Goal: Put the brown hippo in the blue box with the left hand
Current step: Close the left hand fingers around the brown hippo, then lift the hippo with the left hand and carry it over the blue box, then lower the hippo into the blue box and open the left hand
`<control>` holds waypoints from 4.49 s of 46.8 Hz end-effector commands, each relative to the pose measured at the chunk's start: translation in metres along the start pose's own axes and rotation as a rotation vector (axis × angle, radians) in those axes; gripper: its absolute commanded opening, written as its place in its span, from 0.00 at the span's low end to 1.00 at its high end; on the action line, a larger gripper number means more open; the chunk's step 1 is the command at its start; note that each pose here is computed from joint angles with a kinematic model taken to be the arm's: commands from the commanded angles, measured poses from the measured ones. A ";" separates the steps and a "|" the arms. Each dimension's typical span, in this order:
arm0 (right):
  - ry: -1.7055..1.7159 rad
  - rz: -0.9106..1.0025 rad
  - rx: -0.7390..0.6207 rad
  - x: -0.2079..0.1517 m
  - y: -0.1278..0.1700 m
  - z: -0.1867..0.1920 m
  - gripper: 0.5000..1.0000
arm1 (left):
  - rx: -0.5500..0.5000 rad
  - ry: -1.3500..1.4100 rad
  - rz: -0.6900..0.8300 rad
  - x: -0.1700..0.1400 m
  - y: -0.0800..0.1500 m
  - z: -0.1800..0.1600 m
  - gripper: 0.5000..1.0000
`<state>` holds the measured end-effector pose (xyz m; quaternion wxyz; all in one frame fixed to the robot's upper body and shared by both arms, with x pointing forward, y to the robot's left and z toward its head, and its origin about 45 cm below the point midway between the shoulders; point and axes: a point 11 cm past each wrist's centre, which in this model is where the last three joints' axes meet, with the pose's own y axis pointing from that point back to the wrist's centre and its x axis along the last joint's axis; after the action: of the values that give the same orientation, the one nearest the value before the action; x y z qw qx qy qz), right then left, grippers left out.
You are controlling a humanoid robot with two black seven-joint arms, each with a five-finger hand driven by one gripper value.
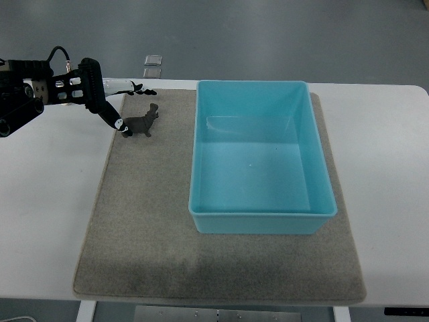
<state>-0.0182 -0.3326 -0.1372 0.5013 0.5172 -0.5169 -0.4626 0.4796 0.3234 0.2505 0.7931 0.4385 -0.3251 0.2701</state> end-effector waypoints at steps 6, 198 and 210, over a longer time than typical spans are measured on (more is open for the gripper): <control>0.000 0.000 0.001 0.000 0.000 0.000 0.87 | -0.004 0.008 0.003 -0.001 -0.001 0.001 1.00; 0.000 0.000 0.000 0.000 0.000 0.000 0.87 | -0.399 -0.179 0.064 0.012 -0.078 0.198 0.08; 0.000 0.000 0.000 0.000 0.000 0.000 0.87 | -0.407 -0.158 0.038 -0.006 -0.085 0.198 0.46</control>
<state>-0.0183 -0.3326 -0.1372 0.5013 0.5172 -0.5169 -0.4626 0.4813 0.1103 0.2826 0.8315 0.2838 -0.4433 0.1778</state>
